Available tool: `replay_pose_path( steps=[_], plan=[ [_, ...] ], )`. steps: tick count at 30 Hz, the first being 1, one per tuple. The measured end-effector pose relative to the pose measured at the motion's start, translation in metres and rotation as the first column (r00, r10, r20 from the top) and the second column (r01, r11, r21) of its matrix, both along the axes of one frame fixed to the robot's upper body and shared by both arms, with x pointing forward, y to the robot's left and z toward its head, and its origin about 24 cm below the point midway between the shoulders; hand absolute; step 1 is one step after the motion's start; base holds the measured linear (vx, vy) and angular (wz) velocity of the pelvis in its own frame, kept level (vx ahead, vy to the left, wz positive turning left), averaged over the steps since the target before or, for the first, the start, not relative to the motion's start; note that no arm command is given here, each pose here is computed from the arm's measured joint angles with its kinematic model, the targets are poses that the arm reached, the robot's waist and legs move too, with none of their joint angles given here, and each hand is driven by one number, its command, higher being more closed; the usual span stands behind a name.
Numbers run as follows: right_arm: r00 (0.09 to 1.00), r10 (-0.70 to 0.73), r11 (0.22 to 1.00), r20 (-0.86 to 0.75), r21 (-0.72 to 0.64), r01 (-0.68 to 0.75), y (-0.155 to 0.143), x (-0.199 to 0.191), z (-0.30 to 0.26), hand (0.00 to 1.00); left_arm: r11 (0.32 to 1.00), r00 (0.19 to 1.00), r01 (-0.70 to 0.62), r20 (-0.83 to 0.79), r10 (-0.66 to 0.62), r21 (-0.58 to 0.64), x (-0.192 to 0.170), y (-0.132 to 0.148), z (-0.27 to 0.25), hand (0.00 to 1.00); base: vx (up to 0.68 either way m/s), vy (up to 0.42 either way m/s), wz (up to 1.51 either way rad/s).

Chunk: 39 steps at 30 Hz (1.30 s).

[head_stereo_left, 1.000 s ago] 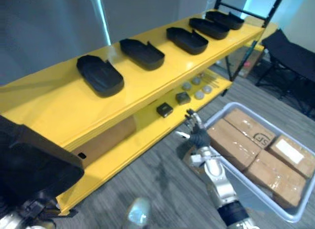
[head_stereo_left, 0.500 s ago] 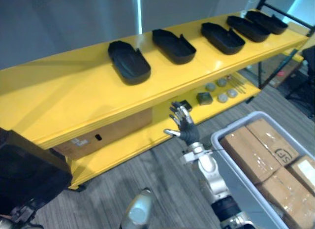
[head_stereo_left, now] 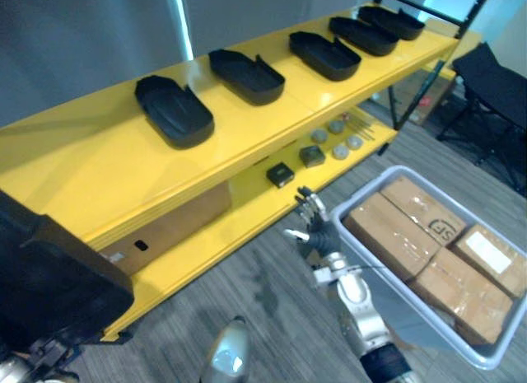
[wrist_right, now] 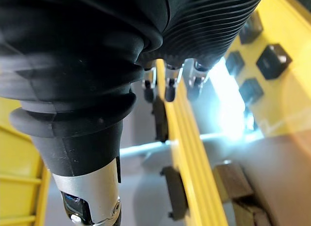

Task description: Walk over and take plastic housings, then place them on the shelf

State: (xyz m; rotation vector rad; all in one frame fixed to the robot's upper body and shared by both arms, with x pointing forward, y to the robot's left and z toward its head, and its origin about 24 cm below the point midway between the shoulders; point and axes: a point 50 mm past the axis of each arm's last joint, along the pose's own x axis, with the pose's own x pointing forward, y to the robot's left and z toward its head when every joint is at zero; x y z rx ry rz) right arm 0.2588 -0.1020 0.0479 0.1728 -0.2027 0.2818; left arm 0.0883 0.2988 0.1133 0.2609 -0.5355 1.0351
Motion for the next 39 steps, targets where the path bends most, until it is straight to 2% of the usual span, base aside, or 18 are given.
replay_pose_path(
  steps=[5, 12, 14, 18, 21, 23, 25, 28, 35, 39],
  plan=[
    [0.998, 0.005, 1.000, 0.057, 0.006, -0.005, -0.003, 0.001, 0.012, 0.00, 1.000, 1.000, 0.021, 0.018, -0.021, 0.018, 0.003, -0.005, 0.006, 1.00, 0.01, 0.010, 0.00],
    [0.988, -0.139, 0.990, 0.066, 0.041, 0.137, -0.027, -0.002, 0.011, 0.00, 0.988, 0.999, 0.037, -0.042, -0.032, 0.151, 0.009, -0.006, 0.016, 1.00, 0.10, 0.105, 0.27],
    [0.980, -0.175, 0.984, 0.091, 0.040, 0.172, -0.036, 0.001, 0.016, 0.00, 0.984, 0.999, 0.042, -0.011, -0.041, 0.176, 0.017, -0.004, 0.023, 1.00, 0.13, 0.002, 0.37],
    [0.920, -0.327, 0.944, 0.217, 0.031, 0.328, -0.083, 0.001, 0.045, 0.00, 0.990, 0.996, 0.043, 0.069, -0.052, 0.134, 0.039, -0.002, 0.029, 1.00, 0.11, -0.090, 0.74],
    [0.841, -0.462, 0.881, 0.282, 0.038, 0.471, -0.122, -0.017, 0.061, 0.00, 0.993, 0.993, 0.093, 0.064, -0.098, 0.069, 0.058, -0.011, 0.024, 1.00, 0.18, -0.323, 1.45],
    [0.796, -0.477, 0.870, 0.372, 0.069, 0.489, -0.133, -0.024, 0.086, 0.00, 0.992, 0.992, 0.123, 0.029, -0.124, 0.030, 0.058, -0.020, 0.016, 1.00, 0.23, -0.485, 1.16],
    [0.780, -0.506, 0.855, 0.368, 0.095, 0.510, -0.144, -0.026, 0.088, 0.00, 0.988, 0.988, 0.157, -0.007, -0.157, -0.001, 0.058, -0.027, 0.008, 1.00, 0.13, -0.357, 1.09],
    [0.753, -0.555, 0.828, 0.354, 0.144, 0.542, -0.157, -0.030, 0.089, 0.00, 0.985, 0.985, 0.170, 0.021, -0.170, 0.008, 0.060, -0.030, 0.014, 1.00, 0.12, -0.277, 1.05],
    [0.774, -0.529, 0.848, 0.347, 0.187, 0.495, -0.152, -0.034, 0.083, 0.00, 0.987, 0.988, 0.148, 0.044, -0.151, 0.066, 0.066, -0.032, 0.026, 1.00, 0.05, -0.015, 0.11],
    [0.795, -0.522, 0.853, 0.311, 0.202, 0.481, -0.142, -0.035, 0.074, 0.00, 0.983, 0.993, 0.105, -0.071, -0.095, 0.153, 0.068, -0.027, 0.028, 1.00, 0.00, 0.086, 0.06]
  ],
)
